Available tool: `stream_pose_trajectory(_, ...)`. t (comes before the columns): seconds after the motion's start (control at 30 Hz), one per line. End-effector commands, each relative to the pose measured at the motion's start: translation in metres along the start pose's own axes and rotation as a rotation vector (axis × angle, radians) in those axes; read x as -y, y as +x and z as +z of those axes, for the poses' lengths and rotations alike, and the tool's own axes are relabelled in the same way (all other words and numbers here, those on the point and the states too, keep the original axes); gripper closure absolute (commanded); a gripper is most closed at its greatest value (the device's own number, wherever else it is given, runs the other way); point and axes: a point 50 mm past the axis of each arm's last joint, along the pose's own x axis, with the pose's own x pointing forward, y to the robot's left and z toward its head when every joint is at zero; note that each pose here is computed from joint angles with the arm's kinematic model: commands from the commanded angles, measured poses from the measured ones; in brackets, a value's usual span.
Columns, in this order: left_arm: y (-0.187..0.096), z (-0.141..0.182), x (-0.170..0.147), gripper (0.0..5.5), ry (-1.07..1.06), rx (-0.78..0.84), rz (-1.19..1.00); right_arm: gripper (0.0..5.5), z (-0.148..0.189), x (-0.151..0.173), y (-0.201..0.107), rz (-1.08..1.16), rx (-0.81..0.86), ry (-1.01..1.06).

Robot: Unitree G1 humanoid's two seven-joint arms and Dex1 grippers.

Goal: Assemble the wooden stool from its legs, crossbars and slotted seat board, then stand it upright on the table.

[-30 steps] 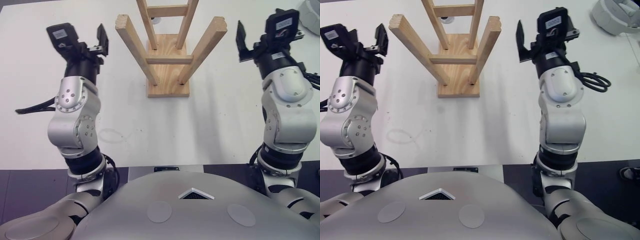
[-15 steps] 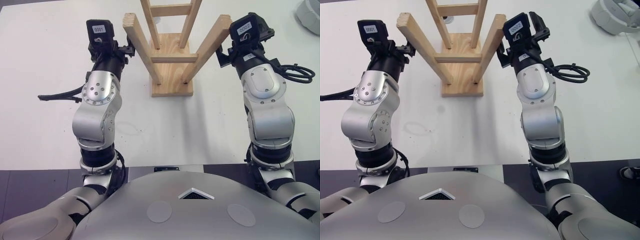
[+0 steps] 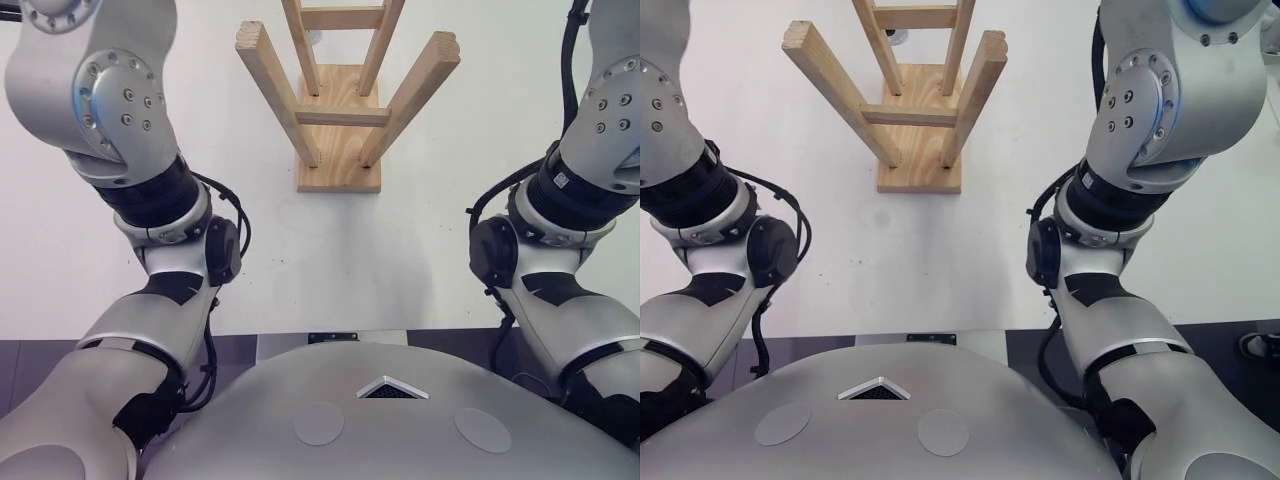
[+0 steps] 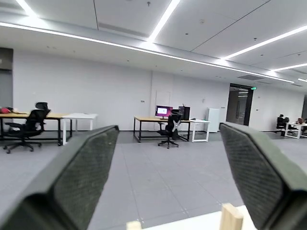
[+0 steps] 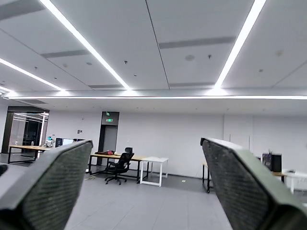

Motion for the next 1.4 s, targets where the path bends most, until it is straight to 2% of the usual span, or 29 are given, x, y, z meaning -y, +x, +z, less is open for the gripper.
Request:
stream_pose_trajectory(0.03, -0.015, -0.033, 0.009, 1.63, -0.071, -0.124, 0.021, 1.29, -0.03, -0.014, -0.018, -0.006, -0.173, 0.08)
stream_pose_trajectory(0.17, -0.036, -0.1, -0.011, 1.63, -0.051, -0.353, 0.145, 1.29, -0.094, -0.022, -0.053, -0.005, -0.572, 0.054)
stream_pose_trajectory(0.2, -0.043, -0.115, -0.012, 1.63, -0.034, -0.399, 0.142, 1.29, -0.105, -0.02, -0.06, 0.001, -0.64, 0.028)
stream_pose_trajectory(0.27, -0.047, -0.124, -0.01, 1.63, -0.046, -0.409, 0.12, 1.29, -0.116, -0.018, -0.066, 0.007, -0.699, -0.003)
stream_pose_trajectory(0.43, -0.015, -0.092, 0.004, 1.63, -0.088, -0.244, 0.009, 1.29, -0.109, -0.02, -0.055, 0.0, -0.602, -0.046)
stream_pose_trajectory(0.57, -0.002, -0.042, 0.001, 1.63, -0.175, -0.05, -0.019, 1.29, -0.074, -0.014, -0.032, -0.048, -0.36, -0.057)
stream_pose_trajectory(0.67, -0.017, -0.017, -0.036, 1.63, -0.139, 0.028, 0.056, 1.29, -0.046, 0.032, -0.029, -0.235, -0.21, -0.099)
stream_pose_trajectory(0.73, -0.034, -0.018, -0.067, 1.63, -0.098, 0.012, 0.138, 1.29, -0.048, 0.068, -0.042, -0.352, -0.229, -0.165)
stream_pose_trajectory(0.8, -0.052, -0.026, -0.093, 1.63, -0.083, -0.019, 0.216, 1.29, -0.063, 0.09, -0.059, -0.405, -0.318, -0.241)
stream_pose_trajectory(0.87, -0.068, -0.057, -0.112, 1.63, -0.035, -0.16, 0.287, 1.29, -0.107, 0.088, -0.083, -0.302, -0.563, -0.311)
stream_pose_trajectory(0.93, -0.077, -0.097, -0.113, 1.63, -0.002, -0.318, 0.284, 1.29, -0.148, 0.075, -0.108, -0.166, -0.765, -0.344)
stream_pose_trajectory(1.03, -0.085, -0.164, -0.1, 1.63, 0.018, -0.535, 0.189, 1.29, -0.19, 0.052, -0.129, -0.012, -0.899, -0.347)
stream_pose_trajectory(1.13, -0.097, -0.221, -0.091, 1.63, 0.056, -0.729, 0.086, 1.29, -0.221, 0.023, -0.146, 0.238, -1.032, -0.413)
stream_pose_trajectory(1.2, -0.106, -0.244, -0.087, 1.63, 0.087, -0.828, 0.007, 1.29, -0.231, 0.006, -0.156, 0.39, -1.096, -0.413)
stream_pose_trajectory(1.3, -0.113, -0.259, -0.081, 1.63, 0.019, -0.892, -0.1, 1.29, -0.229, -0.015, -0.157, 0.542, -1.077, -0.368)
stream_pose_trajectory(1.4, -0.112, -0.258, -0.068, 1.63, -0.101, -0.834, -0.284, 1.29, -0.21, -0.029, -0.159, 0.71, -1.03, -0.289)
